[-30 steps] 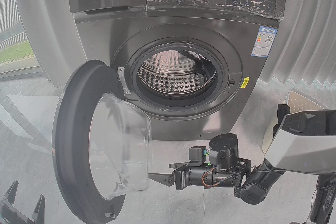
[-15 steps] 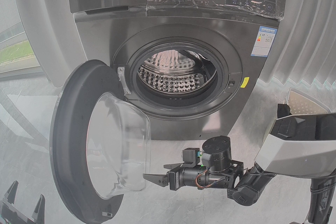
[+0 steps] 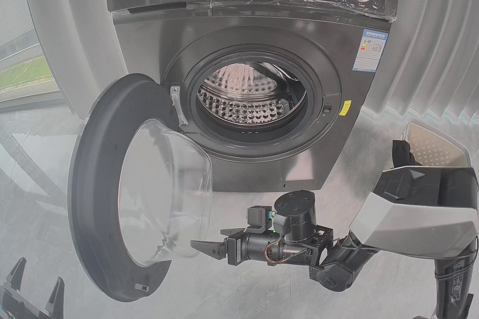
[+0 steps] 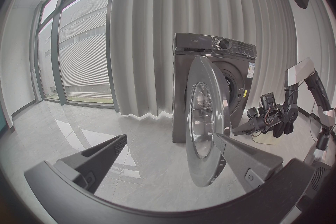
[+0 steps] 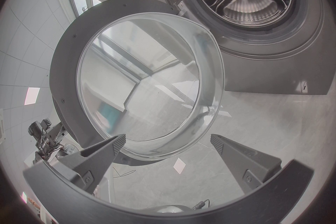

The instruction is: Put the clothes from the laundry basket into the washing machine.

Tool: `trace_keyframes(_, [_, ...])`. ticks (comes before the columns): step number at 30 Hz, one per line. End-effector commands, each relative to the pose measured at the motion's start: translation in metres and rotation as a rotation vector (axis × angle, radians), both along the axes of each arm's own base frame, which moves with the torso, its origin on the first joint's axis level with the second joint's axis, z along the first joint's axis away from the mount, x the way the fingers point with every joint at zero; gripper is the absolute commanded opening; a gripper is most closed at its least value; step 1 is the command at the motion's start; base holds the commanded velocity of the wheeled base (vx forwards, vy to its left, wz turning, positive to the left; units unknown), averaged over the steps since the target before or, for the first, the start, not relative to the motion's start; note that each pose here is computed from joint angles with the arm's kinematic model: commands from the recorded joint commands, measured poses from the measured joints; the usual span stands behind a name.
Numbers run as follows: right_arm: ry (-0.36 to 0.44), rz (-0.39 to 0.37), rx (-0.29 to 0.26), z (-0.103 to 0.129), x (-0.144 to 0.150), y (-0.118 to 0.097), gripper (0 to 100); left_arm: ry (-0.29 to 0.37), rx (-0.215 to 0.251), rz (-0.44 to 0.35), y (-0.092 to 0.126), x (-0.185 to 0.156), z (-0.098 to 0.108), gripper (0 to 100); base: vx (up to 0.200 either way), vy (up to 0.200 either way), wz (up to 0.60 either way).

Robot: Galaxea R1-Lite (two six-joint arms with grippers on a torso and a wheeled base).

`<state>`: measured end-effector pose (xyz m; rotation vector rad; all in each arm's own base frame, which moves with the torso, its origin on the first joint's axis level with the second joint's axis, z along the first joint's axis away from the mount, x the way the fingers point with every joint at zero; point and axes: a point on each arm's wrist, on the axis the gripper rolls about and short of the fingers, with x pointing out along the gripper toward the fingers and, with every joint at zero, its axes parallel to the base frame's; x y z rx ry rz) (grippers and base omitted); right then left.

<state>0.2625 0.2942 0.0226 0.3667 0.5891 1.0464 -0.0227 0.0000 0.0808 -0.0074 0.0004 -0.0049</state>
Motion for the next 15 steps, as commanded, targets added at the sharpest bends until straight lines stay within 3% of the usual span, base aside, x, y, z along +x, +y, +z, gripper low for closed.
trace_keyframes(1, [-0.001,0.013,0.006,-0.004,-0.001,0.008,100,0.003,0.0,0.0,0.0,0.0,-0.005,100,0.0,0.0,0.0])
trace_keyframes(8, [-0.013,0.018,0.034,-0.001,0.001,0.015,100,0.001,0.0,0.0,0.0,0.0,-0.005,100,0.0,0.0,0.0])
trace_keyframes(15, [-0.022,-0.037,0.049,-0.007,0.003,0.028,100,0.001,0.0,0.0,0.0,0.0,-0.005,100,0.0,0.0,0.0])
